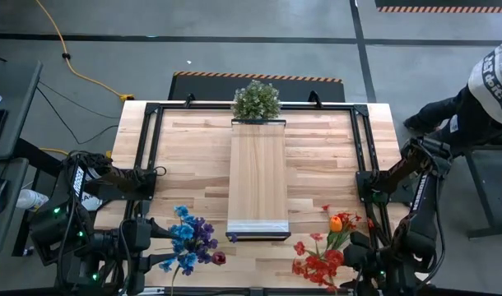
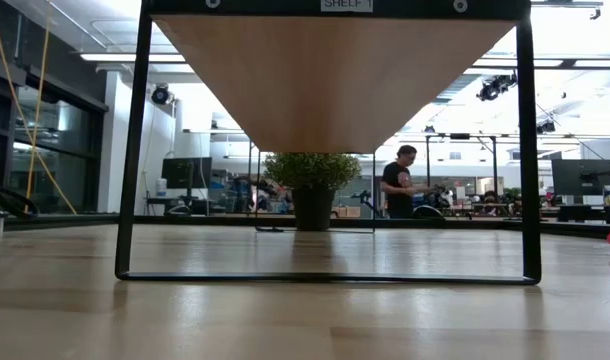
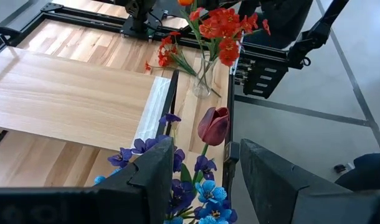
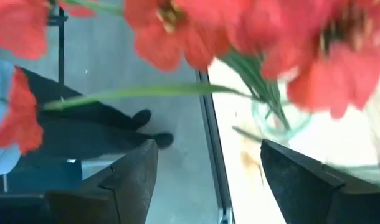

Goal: Pick and place flowers into a vace then onto a shelf
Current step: Put the top red flowers into the right transparent vase, then put the red flowers into the right transparent vase

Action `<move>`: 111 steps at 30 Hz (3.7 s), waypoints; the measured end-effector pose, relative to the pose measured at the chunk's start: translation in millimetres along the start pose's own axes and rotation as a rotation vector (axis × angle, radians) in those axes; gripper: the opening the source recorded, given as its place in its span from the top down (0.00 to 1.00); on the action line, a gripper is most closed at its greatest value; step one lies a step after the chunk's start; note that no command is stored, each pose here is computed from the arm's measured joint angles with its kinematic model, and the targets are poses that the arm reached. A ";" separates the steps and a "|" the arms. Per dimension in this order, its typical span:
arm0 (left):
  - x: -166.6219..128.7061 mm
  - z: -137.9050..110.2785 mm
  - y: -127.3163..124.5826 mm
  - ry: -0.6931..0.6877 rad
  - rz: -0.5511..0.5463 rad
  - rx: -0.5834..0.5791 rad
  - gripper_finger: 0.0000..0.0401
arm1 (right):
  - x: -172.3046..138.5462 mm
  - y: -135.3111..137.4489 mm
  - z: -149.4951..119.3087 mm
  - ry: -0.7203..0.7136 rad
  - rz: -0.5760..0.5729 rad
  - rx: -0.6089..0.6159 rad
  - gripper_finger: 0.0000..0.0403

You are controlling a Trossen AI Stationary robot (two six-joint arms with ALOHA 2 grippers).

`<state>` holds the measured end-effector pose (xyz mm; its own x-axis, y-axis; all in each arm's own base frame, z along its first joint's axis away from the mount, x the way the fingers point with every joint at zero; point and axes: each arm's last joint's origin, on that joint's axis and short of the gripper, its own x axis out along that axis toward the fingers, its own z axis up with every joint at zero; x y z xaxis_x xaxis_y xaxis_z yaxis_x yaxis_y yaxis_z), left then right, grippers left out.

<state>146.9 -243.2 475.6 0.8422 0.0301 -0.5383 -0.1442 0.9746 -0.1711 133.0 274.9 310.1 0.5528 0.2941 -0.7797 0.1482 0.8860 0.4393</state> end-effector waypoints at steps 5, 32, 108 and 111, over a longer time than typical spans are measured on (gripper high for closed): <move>-0.1 -0.1 0.0 0.000 0.000 0.000 0.46 | -2.0 -1.4 -7.6 0.105 -0.007 0.058 0.32; 0.0 -0.1 0.0 0.000 0.000 0.000 0.46 | -6.7 -0.6 -21.6 0.305 -0.012 0.201 0.32; -0.1 -0.1 -0.1 0.001 -0.001 0.075 0.46 | -20.3 -143.1 -27.0 0.378 -0.939 0.633 0.32; -0.1 -0.1 -0.1 0.001 -0.001 0.075 0.46 | -27.2 -156.8 -25.6 0.360 -0.898 0.595 0.32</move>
<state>146.8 -243.3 475.6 0.8418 0.0290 -0.5390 -0.1040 0.9886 -0.1092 73.7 137.1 251.0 -0.2028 -0.1906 -0.9605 0.7912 0.5460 -0.2755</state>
